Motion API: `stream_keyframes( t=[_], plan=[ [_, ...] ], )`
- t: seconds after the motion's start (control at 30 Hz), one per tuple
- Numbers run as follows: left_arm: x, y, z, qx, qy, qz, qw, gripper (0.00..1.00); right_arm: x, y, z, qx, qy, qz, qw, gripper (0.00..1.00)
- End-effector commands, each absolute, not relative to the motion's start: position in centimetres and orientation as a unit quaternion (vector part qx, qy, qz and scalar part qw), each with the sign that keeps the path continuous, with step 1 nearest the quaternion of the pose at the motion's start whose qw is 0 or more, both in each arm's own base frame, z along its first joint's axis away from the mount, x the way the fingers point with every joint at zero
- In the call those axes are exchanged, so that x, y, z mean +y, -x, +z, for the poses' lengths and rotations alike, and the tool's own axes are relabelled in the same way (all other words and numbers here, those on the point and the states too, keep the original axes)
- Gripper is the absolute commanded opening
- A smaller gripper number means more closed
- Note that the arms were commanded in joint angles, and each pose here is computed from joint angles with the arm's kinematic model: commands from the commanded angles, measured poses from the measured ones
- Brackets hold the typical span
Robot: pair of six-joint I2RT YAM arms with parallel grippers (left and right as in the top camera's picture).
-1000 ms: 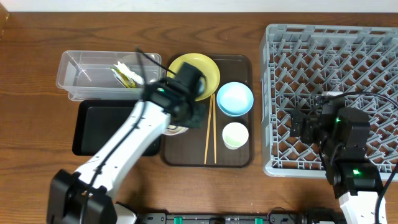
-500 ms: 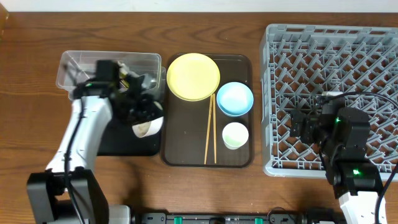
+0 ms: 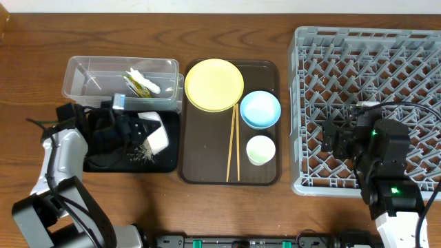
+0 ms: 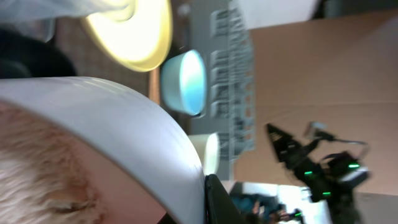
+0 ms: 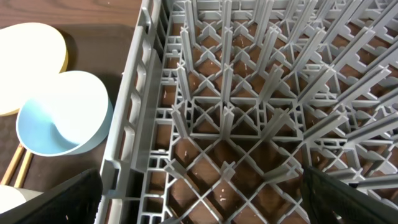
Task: Sort waste into correct bins and load items into the dishwasher rack
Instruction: 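Lift the pink bowl over the black tray and tip out the rice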
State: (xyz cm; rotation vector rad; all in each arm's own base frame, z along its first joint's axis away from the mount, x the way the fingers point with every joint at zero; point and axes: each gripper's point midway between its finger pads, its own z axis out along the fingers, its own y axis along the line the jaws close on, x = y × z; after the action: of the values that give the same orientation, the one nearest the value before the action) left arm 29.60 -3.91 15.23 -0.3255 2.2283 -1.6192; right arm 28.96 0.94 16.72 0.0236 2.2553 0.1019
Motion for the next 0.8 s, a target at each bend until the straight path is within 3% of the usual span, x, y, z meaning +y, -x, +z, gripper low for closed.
stream_keyframes(
  t=[0.0,0.23,0.57,0.77],
  plan=[
    [-3.6,-29.8,17.9,0.732,0.116,-0.637,0.214,0.06,1.3,-29.2,17.7,0.899,-0.008,0.047,0.435,0.99],
    [-3.4,-29.9,18.7,0.713,0.137,-0.657,0.206,0.06,1.3,-29.1,17.6,0.9,-0.009,0.047,0.434,0.99],
    [-2.7,-30.0,18.7,0.68,0.252,-0.679,0.109,0.06,1.3,-29.1,17.6,0.9,-0.009,0.047,0.434,0.99],
    [-1.2,-30.3,18.7,0.674,0.268,-0.676,0.127,0.06,1.3,-29.1,17.6,0.9,-0.009,0.047,0.434,0.99]
  ],
)
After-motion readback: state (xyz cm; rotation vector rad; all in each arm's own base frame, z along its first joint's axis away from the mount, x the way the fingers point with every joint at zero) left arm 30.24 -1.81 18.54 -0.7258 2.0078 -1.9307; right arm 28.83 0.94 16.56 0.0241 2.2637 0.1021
